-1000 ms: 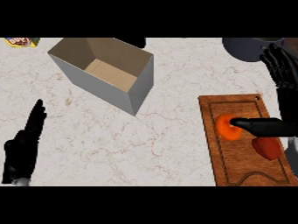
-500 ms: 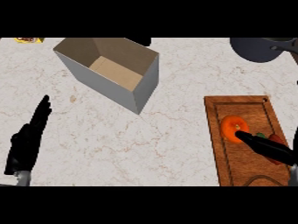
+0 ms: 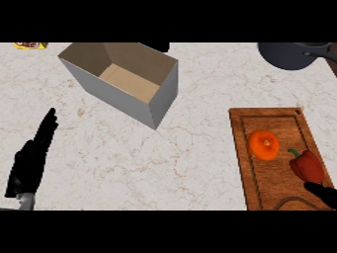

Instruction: Pick the squash from the cutting board and place it in the cardboard box

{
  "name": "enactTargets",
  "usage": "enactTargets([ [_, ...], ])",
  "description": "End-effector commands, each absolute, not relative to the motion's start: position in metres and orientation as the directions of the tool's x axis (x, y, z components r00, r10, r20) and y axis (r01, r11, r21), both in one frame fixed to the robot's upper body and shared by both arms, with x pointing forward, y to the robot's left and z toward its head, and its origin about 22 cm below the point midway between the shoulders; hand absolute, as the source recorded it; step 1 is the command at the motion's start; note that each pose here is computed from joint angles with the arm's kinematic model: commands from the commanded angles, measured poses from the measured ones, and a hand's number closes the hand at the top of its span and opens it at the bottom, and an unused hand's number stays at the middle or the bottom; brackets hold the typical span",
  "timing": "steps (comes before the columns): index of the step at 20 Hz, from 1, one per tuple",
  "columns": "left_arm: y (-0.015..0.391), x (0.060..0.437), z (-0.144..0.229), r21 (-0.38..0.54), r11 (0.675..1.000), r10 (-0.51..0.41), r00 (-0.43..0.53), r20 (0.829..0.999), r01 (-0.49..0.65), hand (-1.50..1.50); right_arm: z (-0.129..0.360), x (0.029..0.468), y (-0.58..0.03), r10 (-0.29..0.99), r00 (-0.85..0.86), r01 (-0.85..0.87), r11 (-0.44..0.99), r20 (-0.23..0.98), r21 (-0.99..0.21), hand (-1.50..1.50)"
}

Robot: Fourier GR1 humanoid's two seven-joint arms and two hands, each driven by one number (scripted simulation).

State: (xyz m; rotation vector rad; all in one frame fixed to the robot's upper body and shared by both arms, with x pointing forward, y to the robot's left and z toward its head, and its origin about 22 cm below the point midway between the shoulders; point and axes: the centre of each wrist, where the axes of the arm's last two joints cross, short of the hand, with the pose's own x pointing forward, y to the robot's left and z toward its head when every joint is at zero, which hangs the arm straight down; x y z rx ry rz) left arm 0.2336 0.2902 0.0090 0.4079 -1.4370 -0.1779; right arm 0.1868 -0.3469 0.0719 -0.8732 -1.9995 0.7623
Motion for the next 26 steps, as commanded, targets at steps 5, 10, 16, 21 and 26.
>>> enactTargets([
  [5,0.297,0.235,0.006,0.367,0.922,-0.355,0.110,0.928,-0.124,0.00,0.092,0.151,-0.321,0.932,-0.229,0.047,0.297,0.279,-0.954,-1.50],
  [10,0.274,0.239,0.007,0.361,0.928,-0.350,0.124,0.929,-0.090,0.00,0.094,0.149,-0.270,0.955,-0.150,0.034,0.263,0.255,-0.964,-1.50],
  [16,0.287,0.241,0.007,0.379,0.920,-0.366,0.128,0.922,-0.103,0.00,0.063,0.159,-0.249,0.959,-0.109,0.043,0.267,0.262,-0.963,-1.50],
  [21,0.286,0.246,0.020,0.360,0.928,-0.349,0.116,0.930,-0.094,0.00,0.082,0.175,-0.241,0.975,-0.038,0.029,0.219,0.218,-0.975,-1.50],
  [26,0.288,0.234,0.014,0.368,0.925,-0.357,0.117,0.927,-0.091,0.00,0.054,0.180,-0.262,0.970,-0.033,0.017,0.243,0.243,-0.970,-1.50],
])
